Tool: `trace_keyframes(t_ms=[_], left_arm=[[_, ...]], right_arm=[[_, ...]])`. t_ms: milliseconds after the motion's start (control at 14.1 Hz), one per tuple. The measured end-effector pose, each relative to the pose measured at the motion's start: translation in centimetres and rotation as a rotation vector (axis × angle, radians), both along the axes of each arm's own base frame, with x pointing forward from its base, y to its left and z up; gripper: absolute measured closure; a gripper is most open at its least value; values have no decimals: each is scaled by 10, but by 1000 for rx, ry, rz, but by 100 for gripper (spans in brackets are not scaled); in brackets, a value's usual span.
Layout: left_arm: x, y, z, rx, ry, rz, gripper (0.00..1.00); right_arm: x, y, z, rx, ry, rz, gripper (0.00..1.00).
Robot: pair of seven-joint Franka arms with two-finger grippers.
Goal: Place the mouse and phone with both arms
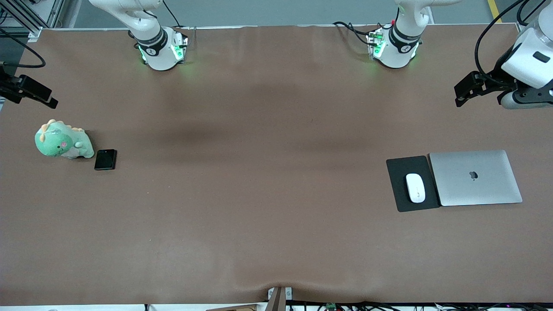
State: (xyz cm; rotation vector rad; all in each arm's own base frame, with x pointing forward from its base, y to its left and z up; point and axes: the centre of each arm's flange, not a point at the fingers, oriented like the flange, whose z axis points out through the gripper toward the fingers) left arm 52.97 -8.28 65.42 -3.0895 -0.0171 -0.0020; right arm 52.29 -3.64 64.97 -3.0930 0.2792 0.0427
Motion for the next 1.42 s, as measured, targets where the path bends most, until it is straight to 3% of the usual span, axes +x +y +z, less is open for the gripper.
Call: trace_keyframes(t_ms=[283,1417], left_arm=[[-1,7,-2,3,20,13,0],[-1,14,-2,3,27,27,0]], right_arm=[[-3,0,-2,2,27,1,0],[-3,-1,-2,1,28,0,0]])
